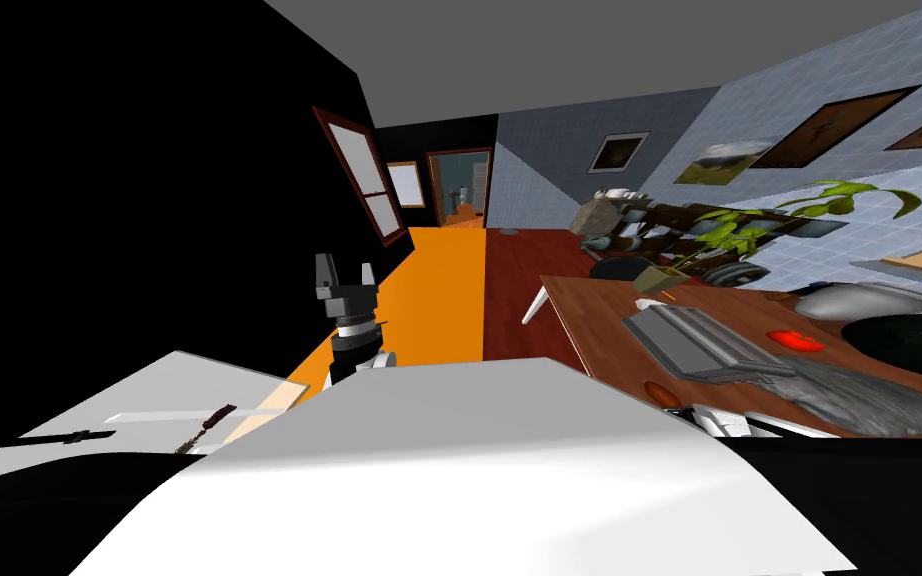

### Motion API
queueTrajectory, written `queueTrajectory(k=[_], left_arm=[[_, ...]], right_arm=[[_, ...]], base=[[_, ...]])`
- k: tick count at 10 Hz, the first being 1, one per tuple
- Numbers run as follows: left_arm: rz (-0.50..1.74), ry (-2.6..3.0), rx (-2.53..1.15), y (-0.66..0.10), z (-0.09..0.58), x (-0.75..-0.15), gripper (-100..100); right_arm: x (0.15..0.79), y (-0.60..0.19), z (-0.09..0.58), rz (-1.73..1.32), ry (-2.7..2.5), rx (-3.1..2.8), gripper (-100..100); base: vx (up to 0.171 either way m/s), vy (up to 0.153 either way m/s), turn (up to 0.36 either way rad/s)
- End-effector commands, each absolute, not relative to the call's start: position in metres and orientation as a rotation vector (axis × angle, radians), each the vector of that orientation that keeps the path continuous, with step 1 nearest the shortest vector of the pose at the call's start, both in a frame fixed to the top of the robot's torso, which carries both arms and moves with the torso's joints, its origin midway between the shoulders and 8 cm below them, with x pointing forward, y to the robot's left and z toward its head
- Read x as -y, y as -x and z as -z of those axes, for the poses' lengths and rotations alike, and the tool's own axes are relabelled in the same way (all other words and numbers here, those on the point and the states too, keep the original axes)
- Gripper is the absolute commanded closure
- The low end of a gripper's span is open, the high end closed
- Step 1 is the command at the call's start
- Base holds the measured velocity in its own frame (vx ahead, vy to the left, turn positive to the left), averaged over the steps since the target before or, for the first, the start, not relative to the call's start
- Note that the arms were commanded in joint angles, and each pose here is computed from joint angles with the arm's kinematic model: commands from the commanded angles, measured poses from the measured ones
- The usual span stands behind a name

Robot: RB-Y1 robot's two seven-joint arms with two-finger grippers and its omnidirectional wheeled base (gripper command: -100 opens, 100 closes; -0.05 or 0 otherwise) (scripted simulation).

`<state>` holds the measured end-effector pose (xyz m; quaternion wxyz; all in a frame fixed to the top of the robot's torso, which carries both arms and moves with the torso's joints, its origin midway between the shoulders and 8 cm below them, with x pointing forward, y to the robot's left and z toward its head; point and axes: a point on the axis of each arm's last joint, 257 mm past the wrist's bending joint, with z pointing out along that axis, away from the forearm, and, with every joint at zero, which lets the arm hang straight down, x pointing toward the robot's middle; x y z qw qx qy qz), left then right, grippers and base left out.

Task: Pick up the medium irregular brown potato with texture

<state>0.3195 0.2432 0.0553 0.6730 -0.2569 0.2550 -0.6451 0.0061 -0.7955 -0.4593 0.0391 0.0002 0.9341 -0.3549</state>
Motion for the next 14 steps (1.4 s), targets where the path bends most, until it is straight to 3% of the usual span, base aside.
queueTrajectory(k=[1, 2, 3, 4, 7, 8, 12, 13, 14], left_arm=[[1.452, 0.578, -0.574, -0.320, -0.055, -0.243, 0], [1.452, 0.578, -0.574, -0.320, -0.055, -0.243, 0], [1.452, 0.578, -0.574, -0.320, -0.055, -0.243, 0], [1.452, 0.578, -0.574, -0.320, -0.055, -0.243, 0], [1.452, 0.578, -0.574, -0.320, -0.055, -0.243, 0], [1.452, 0.578, -0.574, -0.320, -0.055, -0.243, 0], [1.452, 0.578, -0.574, -0.320, -0.055, -0.243, 0], [1.452, 0.578, -0.574, -0.320, -0.055, -0.243, 0], [1.452, 0.578, -0.574, -0.320, -0.055, -0.243, 0]], right_arm=[[0.792, -0.017, 0.462, 1.091, 0.055, -2.864, -100], [0.793, -0.014, 0.462, 1.090, 0.036, -2.864, -100], [0.793, -0.015, 0.462, 1.091, 0.041, -2.863, 0], [0.785, -0.018, 0.471, 1.096, 0.024, -2.860, -100], [0.784, -0.017, 0.472, 1.099, 0.020, -2.859, -100], [0.784, -0.017, 0.473, 1.098, 0.020, -2.859, 100], [0.784, -0.017, 0.473, 1.098, 0.022, -2.860, 100], [0.784, -0.017, 0.473, 1.097, 0.021, -2.860, 0], [0.791, -0.016, 0.464, 1.093, 0.035, -2.862, 100]], base=[[0.149, -0.100, 0.145], [0.053, -0.041, 0.031], [0.012, -0.009, 0.000], [-0.046, -0.084, 0.074], [-0.031, -0.066, 0.028], [0.000, 0.000, 0.000], [0.000, 0.000, 0.000], [0.000, 0.000, 0.000], [0.032, 0.069, -0.068]])
